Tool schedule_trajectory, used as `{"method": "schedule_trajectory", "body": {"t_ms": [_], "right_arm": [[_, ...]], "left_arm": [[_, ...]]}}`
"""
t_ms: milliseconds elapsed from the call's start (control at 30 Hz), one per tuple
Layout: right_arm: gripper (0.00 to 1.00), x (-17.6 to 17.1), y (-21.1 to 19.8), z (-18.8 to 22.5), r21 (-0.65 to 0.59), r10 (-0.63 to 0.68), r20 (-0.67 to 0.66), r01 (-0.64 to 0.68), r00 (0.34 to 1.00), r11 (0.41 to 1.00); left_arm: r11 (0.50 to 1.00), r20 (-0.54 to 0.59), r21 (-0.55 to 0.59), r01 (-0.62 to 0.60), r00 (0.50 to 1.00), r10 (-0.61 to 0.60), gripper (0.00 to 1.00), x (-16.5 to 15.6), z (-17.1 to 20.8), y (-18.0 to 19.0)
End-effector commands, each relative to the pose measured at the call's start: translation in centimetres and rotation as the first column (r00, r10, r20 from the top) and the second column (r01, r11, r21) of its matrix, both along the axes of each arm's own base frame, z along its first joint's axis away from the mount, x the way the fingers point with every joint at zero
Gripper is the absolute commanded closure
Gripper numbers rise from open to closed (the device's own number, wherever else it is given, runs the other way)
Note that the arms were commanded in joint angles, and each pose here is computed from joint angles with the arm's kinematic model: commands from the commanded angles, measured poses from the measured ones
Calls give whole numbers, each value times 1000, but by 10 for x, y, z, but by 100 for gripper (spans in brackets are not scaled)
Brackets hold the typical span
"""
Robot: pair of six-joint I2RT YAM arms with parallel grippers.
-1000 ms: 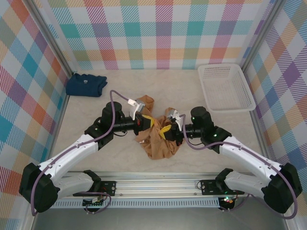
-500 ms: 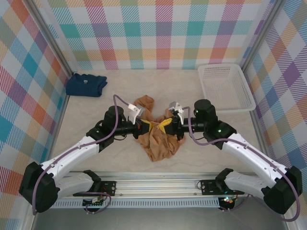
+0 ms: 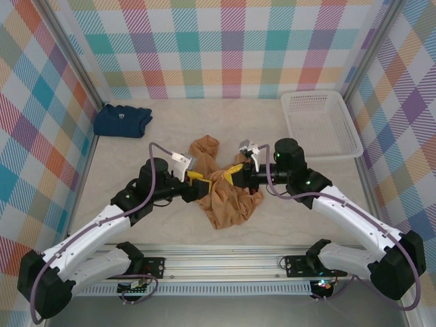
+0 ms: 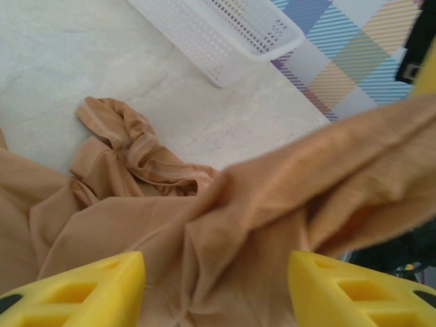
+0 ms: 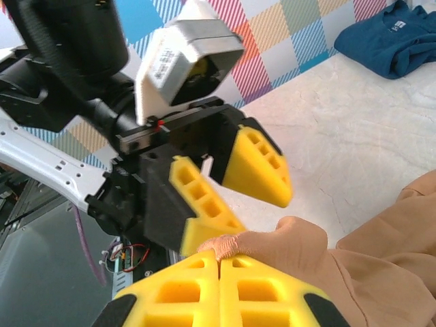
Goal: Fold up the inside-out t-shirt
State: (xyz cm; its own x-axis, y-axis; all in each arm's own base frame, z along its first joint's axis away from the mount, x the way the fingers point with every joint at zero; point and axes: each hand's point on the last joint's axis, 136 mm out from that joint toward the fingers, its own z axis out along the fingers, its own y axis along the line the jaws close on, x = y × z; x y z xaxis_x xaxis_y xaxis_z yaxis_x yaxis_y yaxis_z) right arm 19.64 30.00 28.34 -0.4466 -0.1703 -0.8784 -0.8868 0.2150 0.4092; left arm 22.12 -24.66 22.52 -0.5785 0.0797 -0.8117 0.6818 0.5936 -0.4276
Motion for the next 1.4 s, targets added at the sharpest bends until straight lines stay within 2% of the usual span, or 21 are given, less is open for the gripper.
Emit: {"method": "schedule_trajectory", "body": {"t_ms": [0, 133, 233, 300, 467, 567, 700, 800, 967, 1033, 1100, 1233, 1267, 1367], "right_arm": [[100, 6, 2, 10, 29, -13, 13, 13, 1000, 1000], [100, 7, 2, 9, 28, -16, 13, 15, 1000, 999], [100, 7, 2, 9, 27, -16, 10, 16, 1000, 999], [100, 7, 2, 9, 27, -16, 9, 16, 1000, 1000], [100, 7, -6, 0, -13, -47, 22, 47, 999, 999], [100, 13, -21, -8, -66, -118, 41, 121, 992, 990], [100, 33, -46, -19, -129, -269, 4, 267, 963, 955], [100, 43, -59, -26, -143, -337, -45, 328, 941, 934], [100, 61, -76, -32, -172, -432, -103, 412, 896, 895], [100, 62, -75, -37, -189, -427, -120, 401, 896, 896], [100, 56, -67, -38, -175, -367, -135, 343, 920, 923], [100, 34, -52, -31, -96, -205, -134, 193, 970, 976], [95, 30, -52, -31, -92, -181, -115, 171, 977, 981], [69, 21, -53, -32, -89, -155, -4, 154, 988, 984]], "left_arm": [[1000, -42, 18, -2, 999, 2, 40, -13, -9, 1], [999, -52, 24, 37, 998, -36, 39, -23, -11, -11], [996, -65, 66, 61, 996, -57, 45, -22, -18, -20], [995, -75, 61, 81, 994, -76, 54, -19, -19, -28], [997, -37, 21, 78, 996, -78, 91, -10, -5, -38], [994, -2, -25, 102, 995, -102, 100, -17, 4, -34], [980, 70, -142, 137, 989, -128, 100, -29, 25, -21], [949, 133, -251, 192, 978, -162, 100, -39, 49, -14], [902, 191, -310, 301, 949, -251, 100, -54, 72, -14], [881, 200, -327, 341, 936, -288, 100, -59, 78, -18], [870, 210, -333, 364, 928, -308, 100, -60, 84, -20], [895, 207, -289, 340, 935, -288, 100, -52, 77, -21], [902, 204, -276, 333, 937, -284, 100, -50, 75, -21], [916, 192, -242, 320, 941, -278, 100, -46, 72, -21]]}}
